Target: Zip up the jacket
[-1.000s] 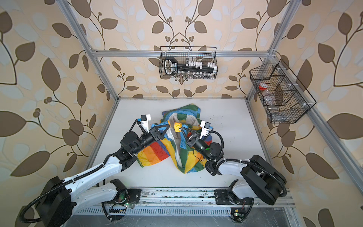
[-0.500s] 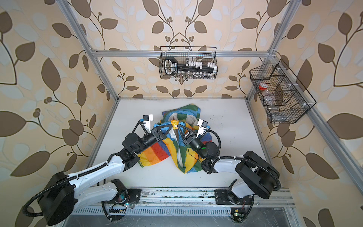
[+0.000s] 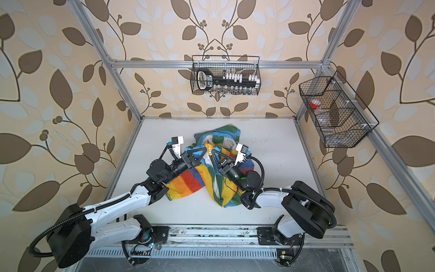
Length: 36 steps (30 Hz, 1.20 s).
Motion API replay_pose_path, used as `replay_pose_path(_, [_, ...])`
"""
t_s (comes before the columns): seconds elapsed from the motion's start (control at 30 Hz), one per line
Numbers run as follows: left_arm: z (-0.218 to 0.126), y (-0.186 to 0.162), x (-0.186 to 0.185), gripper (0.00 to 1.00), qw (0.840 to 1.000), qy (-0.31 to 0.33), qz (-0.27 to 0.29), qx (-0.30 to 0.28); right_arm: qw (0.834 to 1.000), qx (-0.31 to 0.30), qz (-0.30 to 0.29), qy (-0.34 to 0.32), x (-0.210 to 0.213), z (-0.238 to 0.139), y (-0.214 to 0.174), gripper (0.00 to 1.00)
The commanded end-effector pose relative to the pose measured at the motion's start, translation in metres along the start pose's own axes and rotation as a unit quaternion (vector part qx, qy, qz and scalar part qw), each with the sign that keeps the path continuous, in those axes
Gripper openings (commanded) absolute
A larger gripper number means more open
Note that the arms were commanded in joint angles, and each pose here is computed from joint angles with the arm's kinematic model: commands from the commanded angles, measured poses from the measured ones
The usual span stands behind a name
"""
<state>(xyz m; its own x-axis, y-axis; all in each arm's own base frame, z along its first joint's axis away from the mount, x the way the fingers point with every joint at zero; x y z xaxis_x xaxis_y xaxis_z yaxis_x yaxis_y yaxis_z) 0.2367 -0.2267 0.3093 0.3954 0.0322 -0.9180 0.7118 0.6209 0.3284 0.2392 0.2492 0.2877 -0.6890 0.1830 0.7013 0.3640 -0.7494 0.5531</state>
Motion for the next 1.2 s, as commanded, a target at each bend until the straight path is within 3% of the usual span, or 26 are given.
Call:
replay_pose_path(0.0, [0.003, 0.007, -0.042, 0.00, 0.997, -0.078, 0.011, -0.010, 0.999, -0.032, -0.003, 0.033, 0.015, 0.006, 0.011, 0.00])
replay_pose_path(1.17, [0.001, 0.003, -0.049, 0.00, 0.996, -0.088, -0.003, 0.011, 0.998, -0.017, 0.007, 0.067, 0.029, 0.011, 0.011, 0.00])
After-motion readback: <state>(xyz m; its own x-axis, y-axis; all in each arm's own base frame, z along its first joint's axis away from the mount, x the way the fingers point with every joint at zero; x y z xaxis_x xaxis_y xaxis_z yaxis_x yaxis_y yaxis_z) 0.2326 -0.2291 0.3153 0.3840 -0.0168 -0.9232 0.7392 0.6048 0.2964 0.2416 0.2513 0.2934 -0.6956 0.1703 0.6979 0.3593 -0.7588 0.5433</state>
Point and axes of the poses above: each gripper's point midway between its finger pads, its own z axis out along the fingers, its own x axis along the line the jaws close on, y = z × x, the point moved 5 cm from there along -z, back along the fingers, and after that the axes turned 7 degrees about -z, right-handed, at the moved point
